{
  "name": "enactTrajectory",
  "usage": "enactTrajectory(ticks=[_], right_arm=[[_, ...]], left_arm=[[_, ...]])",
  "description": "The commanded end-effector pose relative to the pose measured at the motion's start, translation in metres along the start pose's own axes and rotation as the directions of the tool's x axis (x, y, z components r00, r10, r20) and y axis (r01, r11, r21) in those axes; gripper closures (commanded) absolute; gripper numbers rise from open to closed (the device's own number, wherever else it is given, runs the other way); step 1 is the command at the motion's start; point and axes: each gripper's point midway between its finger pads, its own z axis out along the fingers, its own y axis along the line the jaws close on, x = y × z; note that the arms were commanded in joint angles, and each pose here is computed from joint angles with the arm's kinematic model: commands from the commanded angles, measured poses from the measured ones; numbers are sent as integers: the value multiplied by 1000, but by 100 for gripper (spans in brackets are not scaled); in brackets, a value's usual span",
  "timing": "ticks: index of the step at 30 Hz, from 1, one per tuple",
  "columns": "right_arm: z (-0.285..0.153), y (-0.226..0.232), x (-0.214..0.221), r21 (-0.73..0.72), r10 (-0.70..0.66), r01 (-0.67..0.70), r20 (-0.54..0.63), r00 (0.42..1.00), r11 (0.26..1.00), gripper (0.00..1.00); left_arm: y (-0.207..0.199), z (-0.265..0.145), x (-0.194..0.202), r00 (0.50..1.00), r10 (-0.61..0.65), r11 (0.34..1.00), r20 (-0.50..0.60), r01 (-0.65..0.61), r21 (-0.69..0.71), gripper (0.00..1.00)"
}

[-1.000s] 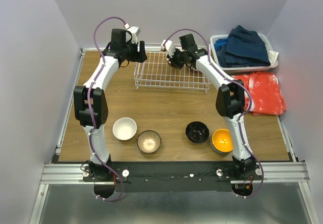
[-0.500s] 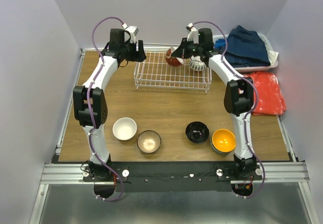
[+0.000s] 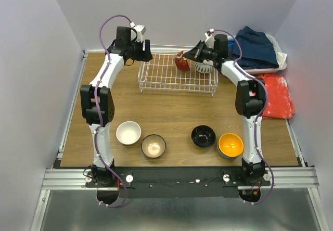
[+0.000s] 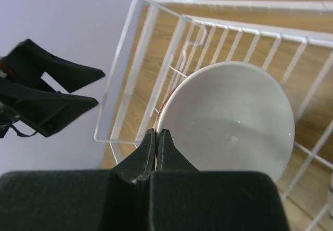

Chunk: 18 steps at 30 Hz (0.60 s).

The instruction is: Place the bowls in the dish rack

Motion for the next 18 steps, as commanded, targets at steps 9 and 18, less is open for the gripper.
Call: enactTrajectory(ticks=[9, 18], right_arm=[[-28, -19, -13, 50, 89, -91, 43, 995, 995, 99], [-44, -42, -6, 128, 107, -112, 43, 993, 985, 99]], left_arm=[[-28, 18, 0, 998, 69, 993, -6, -68, 98, 31], [-88, 46, -10, 969, 240, 955, 57, -246, 168, 67]])
